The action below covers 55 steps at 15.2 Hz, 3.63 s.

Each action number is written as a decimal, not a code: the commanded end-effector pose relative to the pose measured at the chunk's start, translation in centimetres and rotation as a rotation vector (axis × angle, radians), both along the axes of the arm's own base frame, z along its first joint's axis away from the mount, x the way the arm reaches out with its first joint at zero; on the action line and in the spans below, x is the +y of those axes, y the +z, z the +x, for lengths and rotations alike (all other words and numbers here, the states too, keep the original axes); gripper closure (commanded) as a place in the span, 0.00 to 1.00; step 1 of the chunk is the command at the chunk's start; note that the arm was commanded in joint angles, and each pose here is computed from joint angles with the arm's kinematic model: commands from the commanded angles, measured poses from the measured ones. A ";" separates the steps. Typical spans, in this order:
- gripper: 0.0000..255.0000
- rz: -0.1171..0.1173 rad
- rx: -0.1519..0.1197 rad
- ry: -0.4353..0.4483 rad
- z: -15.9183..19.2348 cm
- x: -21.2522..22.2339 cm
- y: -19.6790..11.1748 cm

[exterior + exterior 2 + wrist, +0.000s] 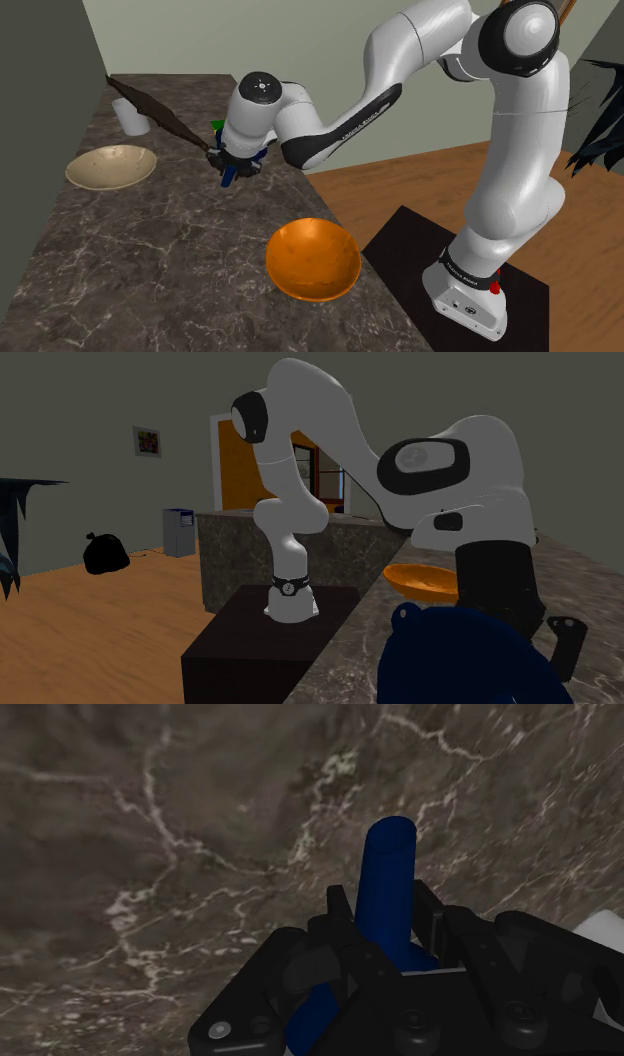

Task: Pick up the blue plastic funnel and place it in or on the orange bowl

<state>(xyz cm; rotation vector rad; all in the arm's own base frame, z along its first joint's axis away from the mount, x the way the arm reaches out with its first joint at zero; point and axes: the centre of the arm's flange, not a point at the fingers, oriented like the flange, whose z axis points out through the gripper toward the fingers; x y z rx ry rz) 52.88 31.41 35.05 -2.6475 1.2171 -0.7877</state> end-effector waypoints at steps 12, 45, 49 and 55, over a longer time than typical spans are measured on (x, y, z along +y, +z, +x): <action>1.00 0.000 0.000 0.000 0.0 0.0 6.8; 1.00 0.000 0.000 0.000 -31.1 5.8 10.1; 1.00 0.000 0.000 0.000 -34.9 6.5 9.4; 1.00 0.000 0.000 0.000 -34.9 6.5 6.2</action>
